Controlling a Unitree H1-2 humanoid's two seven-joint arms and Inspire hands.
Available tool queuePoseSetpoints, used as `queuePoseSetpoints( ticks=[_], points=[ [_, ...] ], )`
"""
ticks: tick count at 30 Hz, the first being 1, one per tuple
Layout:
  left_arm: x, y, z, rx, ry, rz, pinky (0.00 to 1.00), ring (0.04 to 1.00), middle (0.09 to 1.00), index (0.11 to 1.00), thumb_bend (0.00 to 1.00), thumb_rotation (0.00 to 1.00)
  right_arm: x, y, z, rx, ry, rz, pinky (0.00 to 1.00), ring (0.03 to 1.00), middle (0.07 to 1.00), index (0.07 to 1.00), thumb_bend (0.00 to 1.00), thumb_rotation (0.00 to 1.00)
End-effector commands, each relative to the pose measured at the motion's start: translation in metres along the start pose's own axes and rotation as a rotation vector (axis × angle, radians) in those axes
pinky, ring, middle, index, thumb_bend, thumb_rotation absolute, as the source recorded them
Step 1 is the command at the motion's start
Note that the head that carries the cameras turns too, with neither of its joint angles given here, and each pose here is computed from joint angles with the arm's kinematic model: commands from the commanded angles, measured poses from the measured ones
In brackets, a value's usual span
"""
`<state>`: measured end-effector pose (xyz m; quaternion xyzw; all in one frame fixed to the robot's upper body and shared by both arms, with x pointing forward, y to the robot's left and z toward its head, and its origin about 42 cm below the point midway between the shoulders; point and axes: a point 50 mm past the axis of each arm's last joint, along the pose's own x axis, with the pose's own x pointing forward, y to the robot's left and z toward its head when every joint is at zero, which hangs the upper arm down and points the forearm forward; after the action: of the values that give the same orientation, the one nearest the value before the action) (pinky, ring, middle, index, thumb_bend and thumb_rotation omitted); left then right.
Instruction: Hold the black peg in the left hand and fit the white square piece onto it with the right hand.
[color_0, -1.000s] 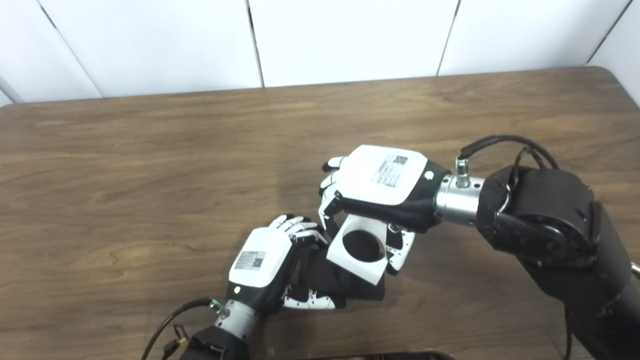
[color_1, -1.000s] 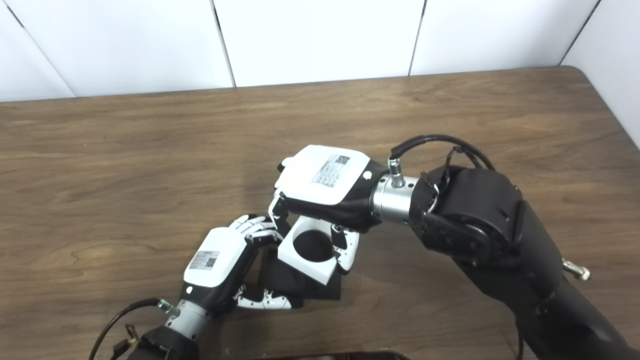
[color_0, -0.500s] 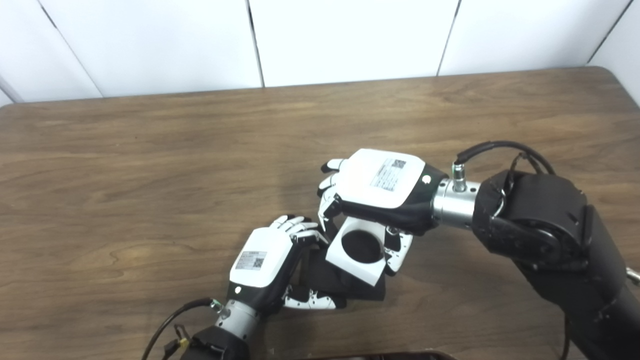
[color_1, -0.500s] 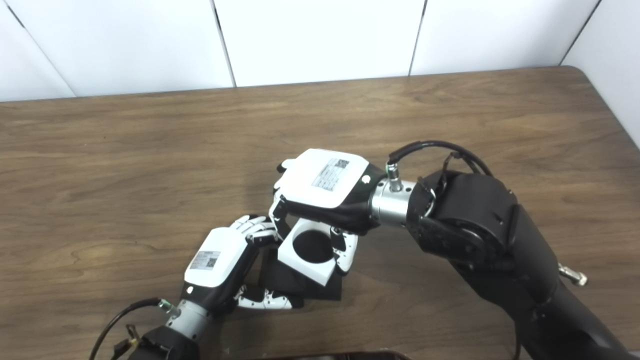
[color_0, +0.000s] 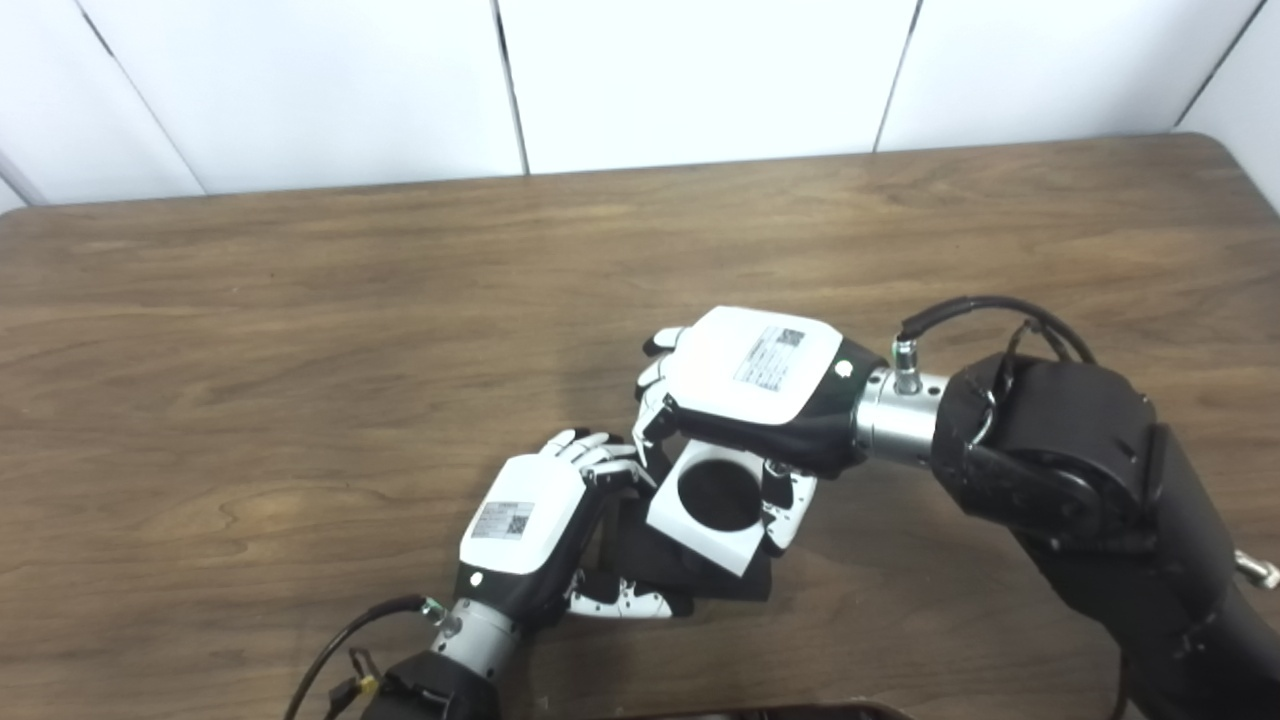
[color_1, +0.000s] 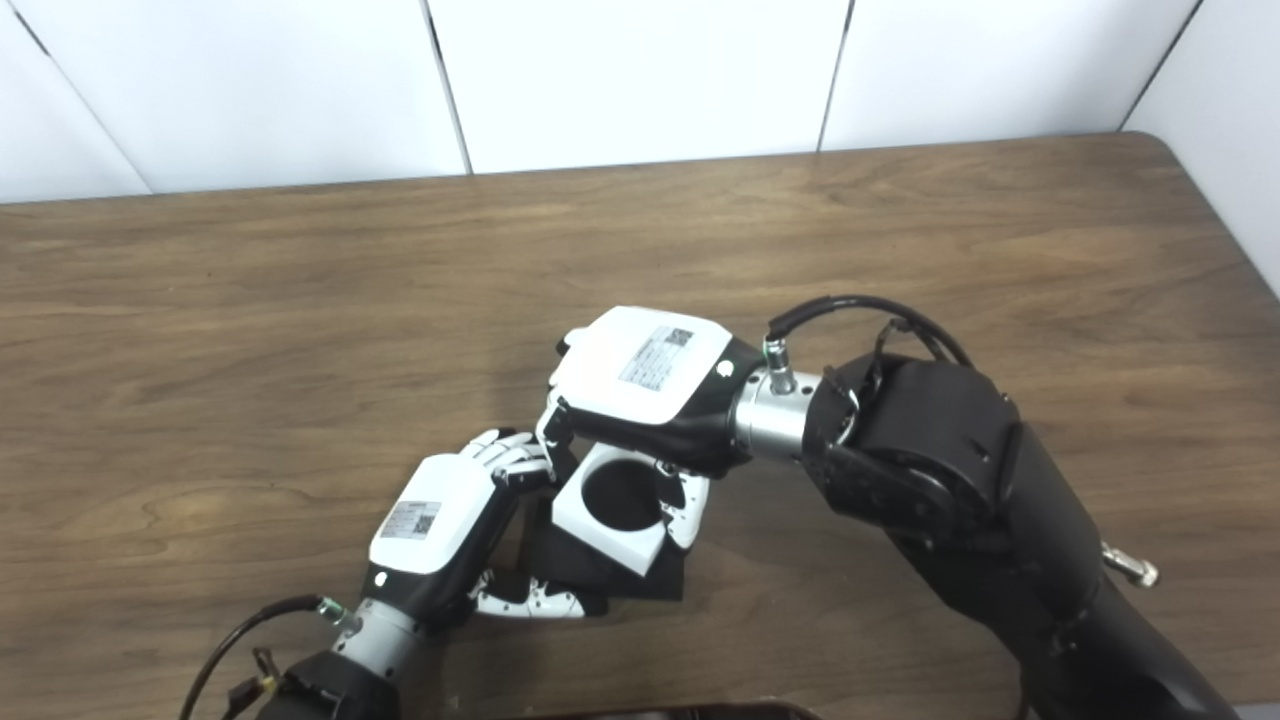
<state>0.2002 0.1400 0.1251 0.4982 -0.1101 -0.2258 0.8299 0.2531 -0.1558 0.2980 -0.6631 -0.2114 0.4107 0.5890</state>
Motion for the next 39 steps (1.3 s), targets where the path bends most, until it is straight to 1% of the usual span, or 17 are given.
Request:
queuePoseSetpoints(
  ticks=[1, 3, 4, 5, 7, 8, 11, 17, 21, 26, 29, 32, 34, 36, 37, 38, 39],
  points=[
    [-0.004, -0.005, 0.000, 0.012, 0.012, -0.049, 0.91, 0.846, 0.783, 0.490, 0.50, 0.06, -0.001, -0.009, 0.001, -0.057, 0.008, -0.047, 0.93, 0.846, 0.719, 0.484, 0.52, 0.14],
    [-0.004, -0.005, 0.000, 0.014, 0.011, -0.047, 0.91, 0.845, 0.783, 0.490, 0.50, 0.06, -0.002, -0.008, 0.001, -0.068, 0.019, -0.044, 0.93, 0.850, 0.724, 0.490, 0.52, 0.15],
    [-0.004, -0.005, 0.000, 0.013, 0.011, -0.046, 0.91, 0.844, 0.781, 0.490, 0.50, 0.06, -0.001, -0.008, 0.000, -0.074, 0.026, -0.041, 0.92, 0.850, 0.726, 0.568, 0.75, 0.24],
    [-0.004, -0.005, 0.000, 0.014, 0.011, -0.047, 0.91, 0.844, 0.781, 0.490, 0.50, 0.06, -0.001, -0.007, 0.000, -0.079, 0.033, -0.034, 0.92, 0.851, 0.729, 0.606, 0.86, 0.31],
    [-0.003, -0.005, 0.000, 0.015, 0.011, -0.048, 0.91, 0.844, 0.782, 0.490, 0.50, 0.06, 0.000, -0.007, -0.001, -0.081, 0.049, -0.010, 0.93, 0.859, 0.744, 0.661, 0.96, 0.43],
    [-0.003, -0.005, 0.000, 0.016, 0.011, -0.048, 0.91, 0.844, 0.782, 0.490, 0.50, 0.06, -0.001, -0.007, -0.001, -0.079, 0.056, 0.001, 0.95, 0.869, 0.757, 0.681, 0.98, 0.47],
    [-0.003, -0.005, -0.001, 0.017, 0.010, -0.049, 0.91, 0.843, 0.782, 0.490, 0.50, 0.06, 0.000, -0.007, -0.002, -0.082, 0.076, 0.022, 0.97, 0.880, 0.776, 0.700, 1.00, 0.52],
    [-0.003, -0.006, -0.001, 0.014, 0.007, -0.044, 0.91, 0.843, 0.782, 0.490, 0.50, 0.06, -0.001, -0.009, -0.003, -0.085, 0.092, 0.033, 0.98, 0.891, 0.789, 0.714, 1.00, 0.56],
    [-0.003, -0.006, -0.001, 0.014, 0.011, -0.047, 0.91, 0.844, 0.783, 0.490, 0.50, 0.06, -0.006, -0.014, -0.006, -0.060, 0.113, 0.000, 0.99, 0.893, 0.790, 0.720, 1.00, 0.55],
    [-0.003, -0.006, -0.001, 0.021, 0.016, -0.046, 0.91, 0.845, 0.783, 0.491, 0.50, 0.06, -0.017, -0.020, -0.017, -0.021, 0.156, -0.077, 0.96, 0.877, 0.777, 0.707, 0.99, 0.52],
    [-0.002, -0.006, 0.000, 0.034, 0.022, -0.040, 0.90, 0.835, 0.775, 0.494, 0.50, 0.07, -0.026, -0.021, -0.024, -0.003, 0.192, -0.099, 0.95, 0.876, 0.769, 0.705, 0.98, 0.51],
    [-0.002, -0.005, -0.001, 0.052, 0.031, -0.032, 0.88, 0.826, 0.768, 0.498, 0.50, 0.08, -0.035, -0.016, -0.031, 0.051, 0.219, -0.127, 0.95, 0.861, 0.762, 0.696, 0.99, 0.47],
    [-0.003, -0.005, 0.000, 0.063, 0.042, -0.025, 0.88, 0.821, 0.768, 0.592, 0.61, 0.20, -0.041, -0.009, -0.036, 0.079, 0.244, -0.133, 0.95, 0.859, 0.760, 0.689, 0.99, 0.46],
    [-0.003, -0.005, 0.000, 0.065, 0.052, -0.016, 0.87, 0.818, 0.776, 0.698, 0.74, 0.33, -0.045, -0.004, -0.039, 0.095, 0.265, -0.132, 0.94, 0.855, 0.753, 0.684, 1.00, 0.46],
    [-0.003, -0.005, 0.000, 0.061, 0.062, -0.016, 0.87, 0.816, 0.780, 0.729, 0.79, 0.37, -0.047, -0.001, -0.040, 0.103, 0.276, -0.132, 0.94, 0.855, 0.754, 0.684, 1.00, 0.47],
    [-0.002, -0.004, 0.000, 0.058, 0.068, -0.016, 0.88, 0.819, 0.795, 0.784, 0.84, 0.42, -0.048, 0.002, -0.041, 0.108, 0.283, -0.133, 0.94, 0.851, 0.754, 0.683, 1.00, 0.47],
    [-0.002, -0.005, 0.000, 0.054, 0.074, -0.016, 0.88, 0.821, 0.805, 0.819, 0.87, 0.45, -0.049, 0.003, -0.042, 0.112, 0.288, -0.134, 0.93, 0.849, 0.754, 0.682, 1.00, 0.47]
  ],
)
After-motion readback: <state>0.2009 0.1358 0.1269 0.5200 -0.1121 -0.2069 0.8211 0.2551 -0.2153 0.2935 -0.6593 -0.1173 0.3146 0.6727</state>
